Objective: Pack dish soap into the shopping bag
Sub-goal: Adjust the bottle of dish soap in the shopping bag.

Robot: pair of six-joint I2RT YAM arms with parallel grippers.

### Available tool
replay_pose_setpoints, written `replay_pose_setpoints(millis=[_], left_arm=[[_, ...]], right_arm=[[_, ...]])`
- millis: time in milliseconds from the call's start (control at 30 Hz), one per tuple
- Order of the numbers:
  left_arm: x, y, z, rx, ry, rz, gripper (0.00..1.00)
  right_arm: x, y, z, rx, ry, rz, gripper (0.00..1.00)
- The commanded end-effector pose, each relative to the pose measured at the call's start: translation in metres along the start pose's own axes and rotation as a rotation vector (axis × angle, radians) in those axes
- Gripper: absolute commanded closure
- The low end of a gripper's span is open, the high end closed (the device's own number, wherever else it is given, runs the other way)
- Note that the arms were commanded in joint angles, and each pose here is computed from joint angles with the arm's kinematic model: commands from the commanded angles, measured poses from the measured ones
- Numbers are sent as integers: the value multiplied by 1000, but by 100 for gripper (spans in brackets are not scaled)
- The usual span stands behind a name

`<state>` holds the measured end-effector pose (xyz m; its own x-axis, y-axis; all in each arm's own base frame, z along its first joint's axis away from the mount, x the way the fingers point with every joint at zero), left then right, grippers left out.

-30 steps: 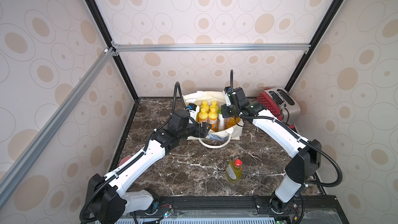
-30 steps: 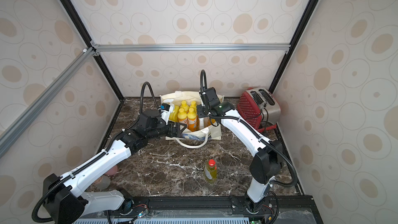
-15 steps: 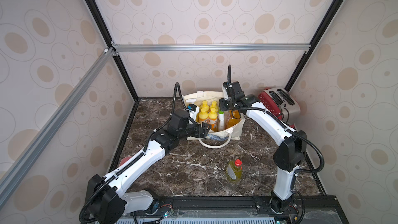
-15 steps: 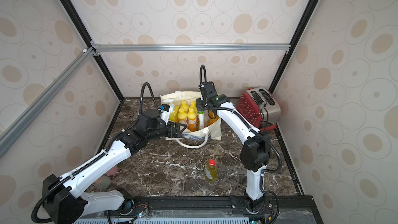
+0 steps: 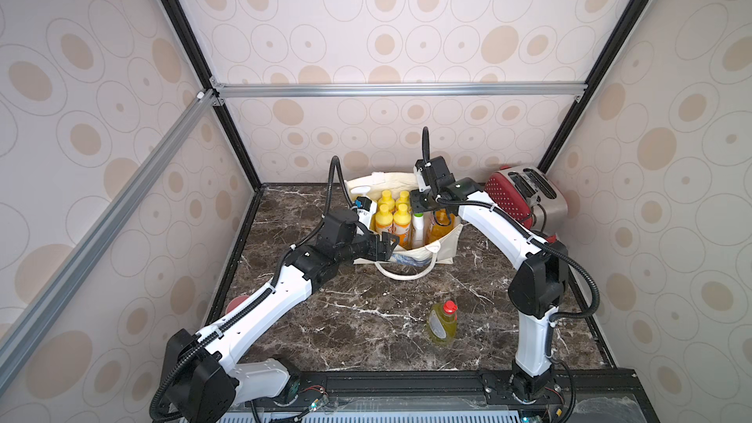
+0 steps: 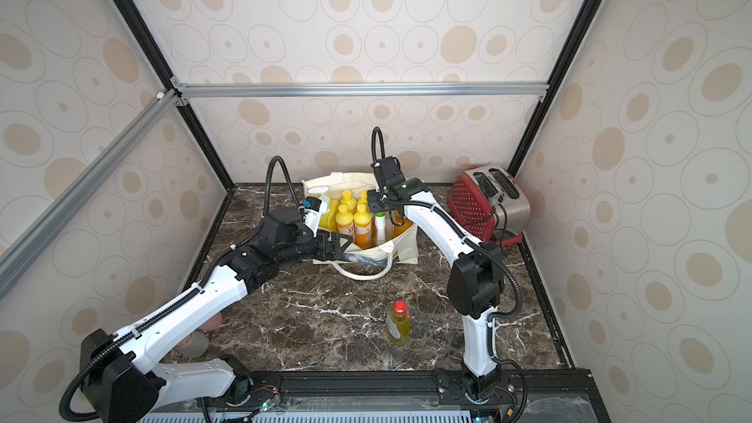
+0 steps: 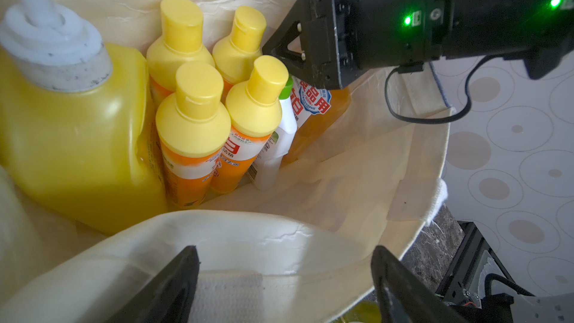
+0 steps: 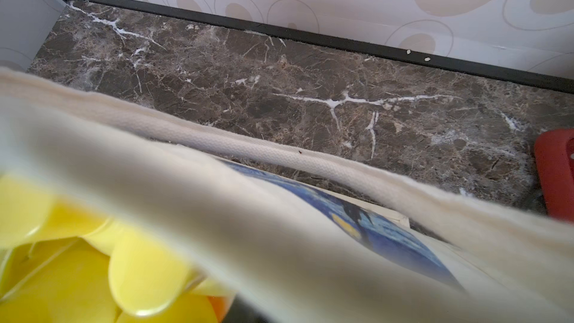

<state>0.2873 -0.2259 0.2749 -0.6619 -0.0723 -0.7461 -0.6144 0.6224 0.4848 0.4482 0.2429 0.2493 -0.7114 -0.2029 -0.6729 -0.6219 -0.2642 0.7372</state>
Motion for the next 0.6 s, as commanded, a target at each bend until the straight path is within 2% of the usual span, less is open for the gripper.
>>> replay_pose_setpoints(millis=[0, 167, 567], left_arm=[[9, 0, 7, -37, -14, 32, 15], [8, -2, 6, -34, -12, 31, 15], [8, 3, 6, -36, -9, 23, 15]], right_arm=[[35, 9, -7, 15, 6, 124, 80], [45, 30, -8, 3, 8, 121, 80], [53, 46, 0, -85, 0, 127, 80]])
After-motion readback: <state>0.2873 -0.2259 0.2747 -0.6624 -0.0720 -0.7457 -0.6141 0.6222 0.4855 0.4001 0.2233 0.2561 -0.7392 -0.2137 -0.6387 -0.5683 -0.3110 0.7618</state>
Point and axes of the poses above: each gripper's point midway between its finger pads, its own y axis back along the fingers, its own z axis along the line the jaws close on, x = y × z, the point moved 4 cm from there along y, back along the fingers, and after that the axes turned 4 degrees about y, right-handed, at the moved point
